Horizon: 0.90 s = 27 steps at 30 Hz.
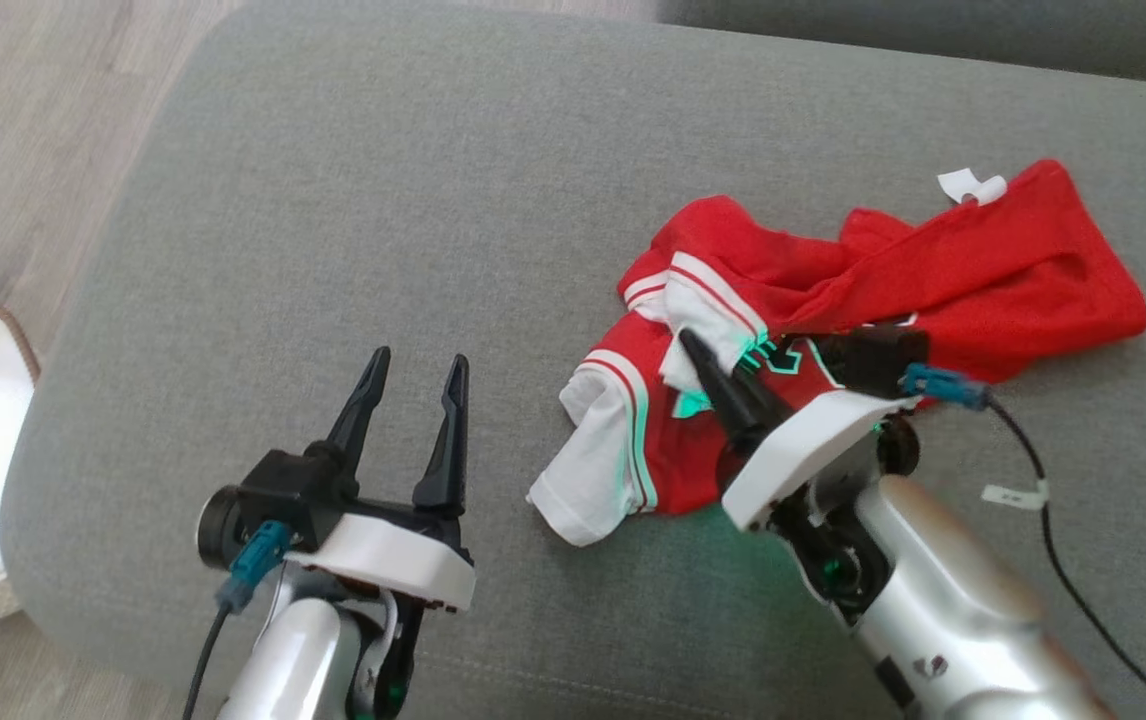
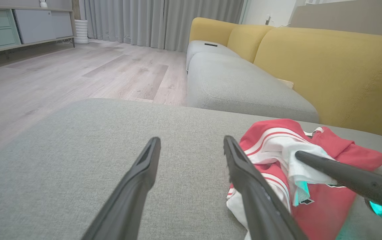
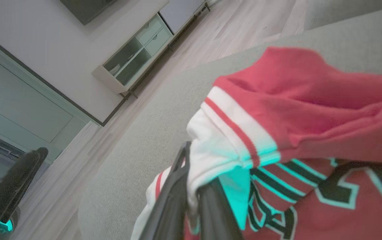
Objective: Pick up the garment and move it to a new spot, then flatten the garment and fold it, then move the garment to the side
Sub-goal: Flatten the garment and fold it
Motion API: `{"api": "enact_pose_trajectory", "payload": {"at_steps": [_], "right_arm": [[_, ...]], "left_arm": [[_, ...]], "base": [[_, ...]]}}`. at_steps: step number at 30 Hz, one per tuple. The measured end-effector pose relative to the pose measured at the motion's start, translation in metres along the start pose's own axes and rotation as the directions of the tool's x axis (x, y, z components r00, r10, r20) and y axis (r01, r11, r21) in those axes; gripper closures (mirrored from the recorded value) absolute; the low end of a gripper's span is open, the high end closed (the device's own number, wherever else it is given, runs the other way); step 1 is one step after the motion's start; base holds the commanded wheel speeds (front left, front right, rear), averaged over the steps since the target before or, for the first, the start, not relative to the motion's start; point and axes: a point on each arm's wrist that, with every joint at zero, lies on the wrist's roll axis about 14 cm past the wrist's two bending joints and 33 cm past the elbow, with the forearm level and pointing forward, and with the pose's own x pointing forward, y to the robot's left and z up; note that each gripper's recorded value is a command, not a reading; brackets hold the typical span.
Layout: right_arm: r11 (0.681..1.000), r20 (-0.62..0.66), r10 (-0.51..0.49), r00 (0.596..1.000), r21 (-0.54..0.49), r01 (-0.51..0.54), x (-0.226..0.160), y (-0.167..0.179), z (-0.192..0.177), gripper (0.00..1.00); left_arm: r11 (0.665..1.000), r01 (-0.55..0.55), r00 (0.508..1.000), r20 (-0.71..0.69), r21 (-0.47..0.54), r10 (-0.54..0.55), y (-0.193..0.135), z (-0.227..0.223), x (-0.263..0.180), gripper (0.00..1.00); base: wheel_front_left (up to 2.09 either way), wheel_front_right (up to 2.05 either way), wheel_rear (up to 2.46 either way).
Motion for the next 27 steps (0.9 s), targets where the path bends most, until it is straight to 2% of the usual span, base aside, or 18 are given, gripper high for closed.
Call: {"api": "enact_pose_trajectory", "payload": {"at_steps": [7, 13, 21, 27], "right_arm": [[0.999, 0.125, -0.004, 0.992, -0.043, 0.010, -0.012, -0.005, 0.041, 1.00], [0.988, 0.260, -0.004, 0.966, -0.146, 0.043, -0.020, -0.015, 0.119, 1.00], [0.955, 0.318, -0.013, 0.948, -0.277, 0.106, -0.002, -0.033, 0.199, 1.00], [0.907, 0.375, -0.045, 0.926, -0.374, 0.195, 0.020, -0.050, 0.257, 1.00]], "left_arm": [[1.000, 0.024, 0.999, 0.021, -0.004, -0.024, -0.008, 0.006, 0.002, 0.00], [0.999, 0.050, 0.998, 0.030, -0.008, -0.050, -0.016, 0.009, 0.003, 0.00], [0.999, 0.030, 1.000, -0.002, -0.034, -0.030, -0.013, 0.000, 0.001, 0.00], [0.999, -0.014, 1.000, 0.001, -0.034, 0.014, -0.001, 0.003, 0.003, 0.00]], "base": [[0.00, 0.00, 0.00], [0.00, 0.00, 0.00], [0.00, 0.00, 0.00], [0.00, 0.00, 0.00]]}}
